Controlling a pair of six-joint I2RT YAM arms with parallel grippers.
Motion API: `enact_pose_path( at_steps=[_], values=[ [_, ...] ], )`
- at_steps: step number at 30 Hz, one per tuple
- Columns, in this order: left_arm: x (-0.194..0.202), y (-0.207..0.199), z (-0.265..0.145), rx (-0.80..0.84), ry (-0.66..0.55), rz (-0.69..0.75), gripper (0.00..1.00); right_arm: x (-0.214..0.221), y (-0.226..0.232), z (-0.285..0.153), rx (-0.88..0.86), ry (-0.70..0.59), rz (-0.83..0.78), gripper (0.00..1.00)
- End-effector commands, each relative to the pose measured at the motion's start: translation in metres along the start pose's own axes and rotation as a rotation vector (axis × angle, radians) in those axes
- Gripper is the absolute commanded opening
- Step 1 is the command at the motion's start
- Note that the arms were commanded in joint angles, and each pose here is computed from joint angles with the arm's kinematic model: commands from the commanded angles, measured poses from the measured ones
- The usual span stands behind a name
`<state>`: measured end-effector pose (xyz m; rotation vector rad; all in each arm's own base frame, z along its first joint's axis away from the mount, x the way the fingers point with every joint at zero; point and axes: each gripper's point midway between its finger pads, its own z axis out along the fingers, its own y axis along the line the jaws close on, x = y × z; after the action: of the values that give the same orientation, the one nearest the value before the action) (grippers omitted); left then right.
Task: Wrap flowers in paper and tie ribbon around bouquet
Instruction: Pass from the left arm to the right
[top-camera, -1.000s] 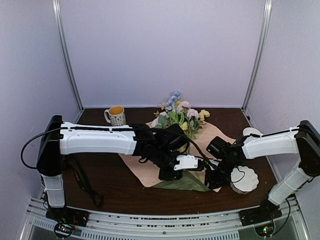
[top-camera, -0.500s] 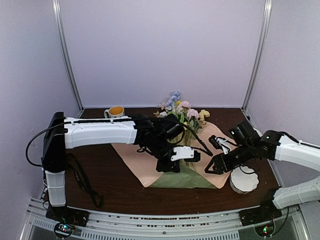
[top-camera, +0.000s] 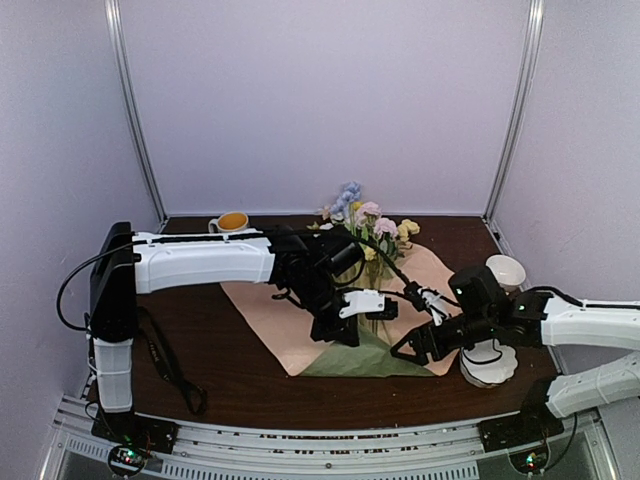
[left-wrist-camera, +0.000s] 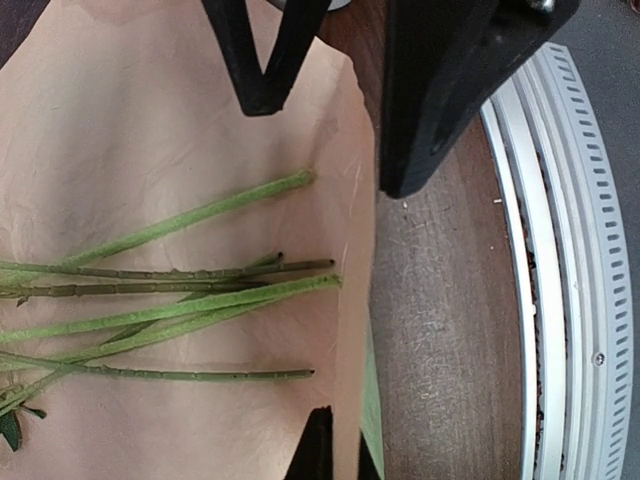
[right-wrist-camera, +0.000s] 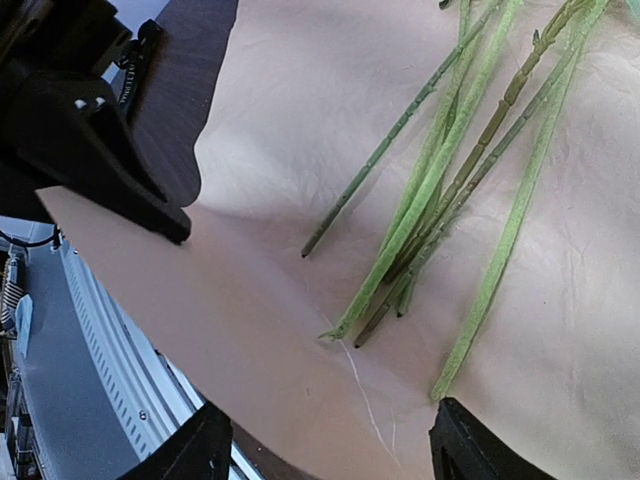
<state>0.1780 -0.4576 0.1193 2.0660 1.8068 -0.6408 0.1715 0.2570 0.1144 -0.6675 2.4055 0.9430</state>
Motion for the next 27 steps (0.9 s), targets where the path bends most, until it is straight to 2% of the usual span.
enact_pose_path(
  at_steps=[1,4,6,14,15,16,18,19,23,27],
  values=[
    [-0.009,0.002,-0.002,0.016,-0.033,-0.007,0.00,-0.028,0.003,0.007,0.018,-0.073,-0.088,0.70],
    [-0.009,0.003,-0.002,0.019,-0.034,-0.009,0.00,-0.015,0.010,0.015,-0.057,-0.027,-0.094,0.65],
    [-0.009,0.003,-0.002,0.023,-0.036,-0.011,0.00,-0.008,0.014,0.017,-0.100,-0.018,-0.094,0.59],
    [-0.009,0.008,-0.006,0.050,-0.063,-0.066,0.00,0.001,0.004,0.031,-0.073,0.042,-0.085,0.10],
    [-0.008,0.011,-0.008,0.054,-0.071,-0.090,0.09,-0.001,0.001,0.033,-0.056,0.047,-0.079,0.04],
    [-0.009,0.013,-0.010,0.053,-0.080,-0.116,0.21,-0.004,-0.002,0.033,-0.035,0.045,-0.071,0.00],
    [-0.008,0.018,-0.017,0.028,-0.086,-0.158,0.43,-0.010,-0.010,0.034,0.000,0.038,-0.044,0.00],
    [-0.006,0.019,-0.021,0.004,-0.088,-0.168,0.48,-0.012,-0.014,0.034,0.011,0.037,-0.027,0.00],
    [0.022,0.028,-0.048,-0.085,-0.123,-0.250,0.53,-0.019,-0.027,0.039,0.053,0.038,0.031,0.00],
    [0.079,0.063,-0.073,-0.172,-0.196,-0.491,0.49,-0.020,-0.034,0.047,0.078,0.065,0.051,0.00]
  ],
)
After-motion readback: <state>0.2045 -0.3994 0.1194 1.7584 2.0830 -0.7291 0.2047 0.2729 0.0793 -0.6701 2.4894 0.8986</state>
